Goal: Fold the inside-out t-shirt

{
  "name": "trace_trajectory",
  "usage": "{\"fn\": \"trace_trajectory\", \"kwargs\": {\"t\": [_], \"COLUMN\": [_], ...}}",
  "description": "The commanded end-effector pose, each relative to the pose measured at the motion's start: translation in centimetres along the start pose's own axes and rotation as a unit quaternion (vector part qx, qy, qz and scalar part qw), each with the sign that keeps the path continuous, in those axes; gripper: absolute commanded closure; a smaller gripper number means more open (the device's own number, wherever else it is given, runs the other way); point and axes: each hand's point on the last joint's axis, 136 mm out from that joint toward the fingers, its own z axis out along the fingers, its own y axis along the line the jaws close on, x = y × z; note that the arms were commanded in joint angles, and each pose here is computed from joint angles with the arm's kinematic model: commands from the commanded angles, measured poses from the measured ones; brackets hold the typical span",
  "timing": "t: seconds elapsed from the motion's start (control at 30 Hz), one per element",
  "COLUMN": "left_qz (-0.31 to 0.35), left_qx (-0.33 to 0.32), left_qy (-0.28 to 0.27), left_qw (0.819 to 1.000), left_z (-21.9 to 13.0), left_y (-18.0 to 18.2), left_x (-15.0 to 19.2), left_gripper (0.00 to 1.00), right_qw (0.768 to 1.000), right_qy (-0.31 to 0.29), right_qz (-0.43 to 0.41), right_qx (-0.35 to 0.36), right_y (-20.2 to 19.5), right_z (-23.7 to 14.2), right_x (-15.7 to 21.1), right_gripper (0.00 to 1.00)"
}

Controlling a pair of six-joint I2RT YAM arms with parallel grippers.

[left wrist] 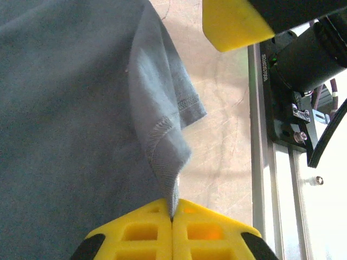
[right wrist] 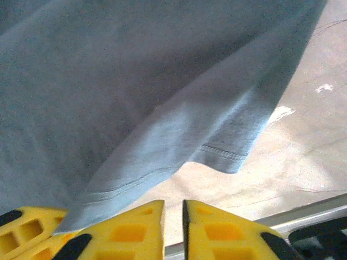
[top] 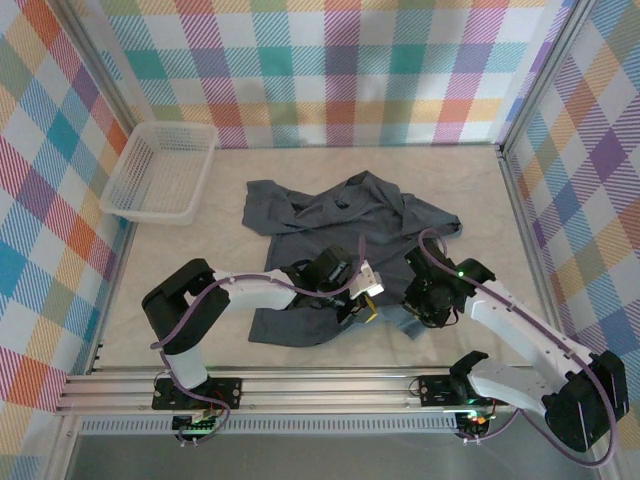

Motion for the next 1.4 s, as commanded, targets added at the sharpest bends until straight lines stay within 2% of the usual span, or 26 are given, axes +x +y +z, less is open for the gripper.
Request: {"fn": "trace_trajectory", "kwargs": {"t": [0.0, 0.1, 0.17, 0.23, 0.3, 0.4, 0.5, 0.57, 0.67, 0.8, 0.87, 1.0, 1.03, 1.07, 1.13, 1.2, 1.27, 1.37], "left_qz": [0.019, 0.016, 0.013, 0.012, 0.014, 0.017, 0.017, 0.015, 0.012, 0.009, 0.009, 0.007, 0.005, 0.003, 0.002, 0.001, 0.003, 0.003], "left_qx": [0.015, 0.017, 0.018, 0.020, 0.019, 0.012, 0.010, 0.008, 0.003, -0.005, -0.005, -0.005, -0.005, -0.005, -0.005, -0.007, -0.009, -0.011], "left_qy": [-0.026, -0.022, -0.017, -0.015, -0.019, -0.022, -0.020, -0.018, -0.017, -0.013, -0.014, -0.013, -0.015, -0.015, -0.015, -0.014, -0.014, -0.016], "left_qw": [0.999, 0.999, 1.000, 1.000, 1.000, 1.000, 1.000, 1.000, 1.000, 1.000, 1.000, 1.000, 1.000, 1.000, 1.000, 1.000, 1.000, 1.000], "left_z": [-0.8, -0.6, -0.4, -0.4, -0.5, -0.6, -0.6, -0.5, -0.4, -0.5, -0.5, -0.6, -0.6, -0.6, -0.6, -0.7, -0.7, -0.7], "left_y": [-1.1, -1.0, -0.9, -1.0, -1.0, -0.9, -0.7, -0.6, -0.4, 0.1, 0.1, 0.2, 0.2, 0.2, 0.2, 0.2, 0.2, 0.3], "left_x": [-2.2, -2.0, -1.8, -1.8, -2.0, -2.1, -2.1, -1.8, -1.7, -1.4, -1.4, -1.5, -1.6, -1.5, -1.4, -1.2, -1.2, -1.2], "left_gripper": [0.90, 0.95, 1.00, 1.00, 1.00, 1.00, 1.00, 1.00, 1.00, 1.00, 1.00, 1.00, 1.00, 1.00, 1.00, 1.00, 1.00, 0.91], "right_qw": [1.000, 0.997, 0.991, 0.987, 0.979, 0.964, 0.958, 0.953, 0.954, 0.938, 0.929, 0.921, 0.924, 0.929, 0.941, 0.946, 0.945, 0.946], "right_qy": [0.003, 0.025, 0.028, 0.007, -0.009, -0.014, 0.016, 0.007, -0.053, -0.116, -0.111, -0.078, -0.079, -0.087, -0.119, -0.152, -0.169, -0.170], "right_qz": [-0.017, -0.049, -0.093, -0.135, -0.188, -0.247, -0.231, -0.227, -0.243, -0.301, -0.331, -0.358, -0.353, -0.343, -0.308, -0.280, -0.268, -0.263], "right_qx": [0.002, -0.052, -0.090, -0.085, -0.081, -0.101, -0.168, -0.201, -0.169, -0.128, -0.122, -0.130, -0.124, -0.111, -0.079, -0.064, -0.074, -0.086], "right_y": [-0.6, 1.6, 3.2, 3.2, 3.0, 3.1, 3.9, 4.3, 3.1, 2.7, 2.9, 3.5, 3.4, 3.0, 1.7, 0.7, 0.3, 0.0], "right_z": [0.5, 0.7, 0.5, 0.0, -0.2, 0.3, 1.7, 1.9, 1.7, 1.0, 1.9, 3.5, 3.7, 3.8, 3.2, 2.5, 1.9, 1.8], "right_x": [0.2, 0.9, 1.0, 0.4, 0.0, 0.5, 2.5, 3.1, 1.8, -0.3, -0.2, 0.9, 0.7, 0.3, -1.1, -2.1, -2.3, -2.1], "right_gripper": [0.85, 0.77, 0.64, 0.47, 0.41, 0.43, 0.44, 0.45, 0.47, 0.54, 0.54, 0.46, 0.48, 0.54, 0.75, 0.90, 0.99, 1.00]}}
